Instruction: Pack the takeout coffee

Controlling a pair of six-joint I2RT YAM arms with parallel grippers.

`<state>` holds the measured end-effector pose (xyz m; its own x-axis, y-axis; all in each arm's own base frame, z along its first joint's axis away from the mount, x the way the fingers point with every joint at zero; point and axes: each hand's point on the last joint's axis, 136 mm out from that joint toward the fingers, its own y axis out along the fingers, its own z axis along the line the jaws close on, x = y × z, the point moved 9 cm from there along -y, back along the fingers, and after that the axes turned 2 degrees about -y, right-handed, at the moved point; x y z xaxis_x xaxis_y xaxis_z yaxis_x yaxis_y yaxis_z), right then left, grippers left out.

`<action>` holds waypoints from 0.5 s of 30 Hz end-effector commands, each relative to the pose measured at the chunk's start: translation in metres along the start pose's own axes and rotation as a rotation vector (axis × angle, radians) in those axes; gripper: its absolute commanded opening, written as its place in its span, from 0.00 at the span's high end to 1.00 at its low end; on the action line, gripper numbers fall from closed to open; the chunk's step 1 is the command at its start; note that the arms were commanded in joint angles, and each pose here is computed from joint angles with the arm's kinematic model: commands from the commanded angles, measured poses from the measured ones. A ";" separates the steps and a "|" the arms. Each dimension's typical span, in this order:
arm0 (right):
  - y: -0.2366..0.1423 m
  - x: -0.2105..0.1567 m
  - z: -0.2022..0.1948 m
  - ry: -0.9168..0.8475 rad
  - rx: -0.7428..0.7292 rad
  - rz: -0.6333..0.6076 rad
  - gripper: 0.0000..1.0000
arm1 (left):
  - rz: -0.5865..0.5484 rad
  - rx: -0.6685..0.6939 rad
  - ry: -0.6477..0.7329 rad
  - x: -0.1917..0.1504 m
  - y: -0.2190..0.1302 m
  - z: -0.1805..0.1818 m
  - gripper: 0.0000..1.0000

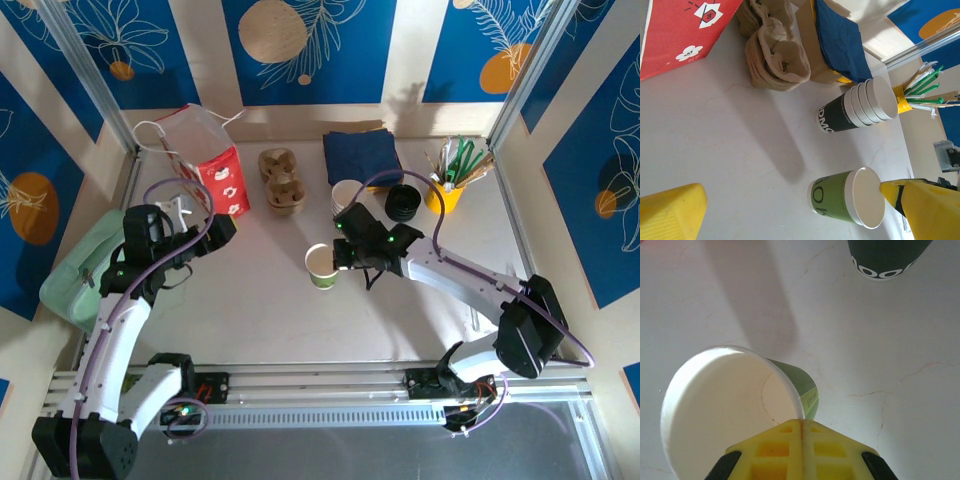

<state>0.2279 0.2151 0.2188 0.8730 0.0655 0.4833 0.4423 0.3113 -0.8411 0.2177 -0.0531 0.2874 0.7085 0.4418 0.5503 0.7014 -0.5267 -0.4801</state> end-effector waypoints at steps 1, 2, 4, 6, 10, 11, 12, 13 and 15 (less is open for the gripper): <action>0.008 -0.002 0.001 0.014 -0.006 -0.014 1.00 | 0.013 -0.020 -0.005 -0.003 0.000 -0.001 0.01; 0.009 -0.004 0.001 0.015 -0.005 -0.012 1.00 | 0.012 -0.019 -0.006 -0.003 0.000 -0.001 0.01; 0.011 -0.006 0.001 0.013 -0.005 -0.006 1.00 | 0.011 -0.017 -0.006 -0.003 0.000 -0.001 0.01; 0.014 -0.007 0.001 0.010 -0.007 0.000 1.00 | 0.011 -0.016 -0.007 -0.003 0.001 -0.001 0.01; 0.016 -0.011 0.002 -0.002 -0.023 0.006 1.00 | 0.014 -0.021 -0.016 -0.003 0.003 0.000 0.00; 0.016 -0.011 0.002 -0.003 -0.022 0.006 1.00 | 0.015 -0.023 -0.017 -0.003 0.003 0.000 0.01; 0.017 -0.012 0.002 -0.004 -0.023 0.007 1.00 | 0.014 -0.021 -0.018 -0.003 0.003 0.000 0.01; 0.017 -0.013 0.002 -0.003 -0.022 0.006 1.00 | 0.016 -0.021 -0.018 -0.003 0.003 0.000 0.01; 0.018 -0.013 0.003 -0.006 -0.021 0.005 1.00 | 0.016 -0.020 -0.019 -0.003 0.003 0.000 0.01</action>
<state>0.2252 0.2217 0.2032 0.8728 0.0803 0.4814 0.4390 0.3018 -0.8463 0.2177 -0.0532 0.2853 0.7129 0.4533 0.5351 0.6985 -0.5269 -0.4842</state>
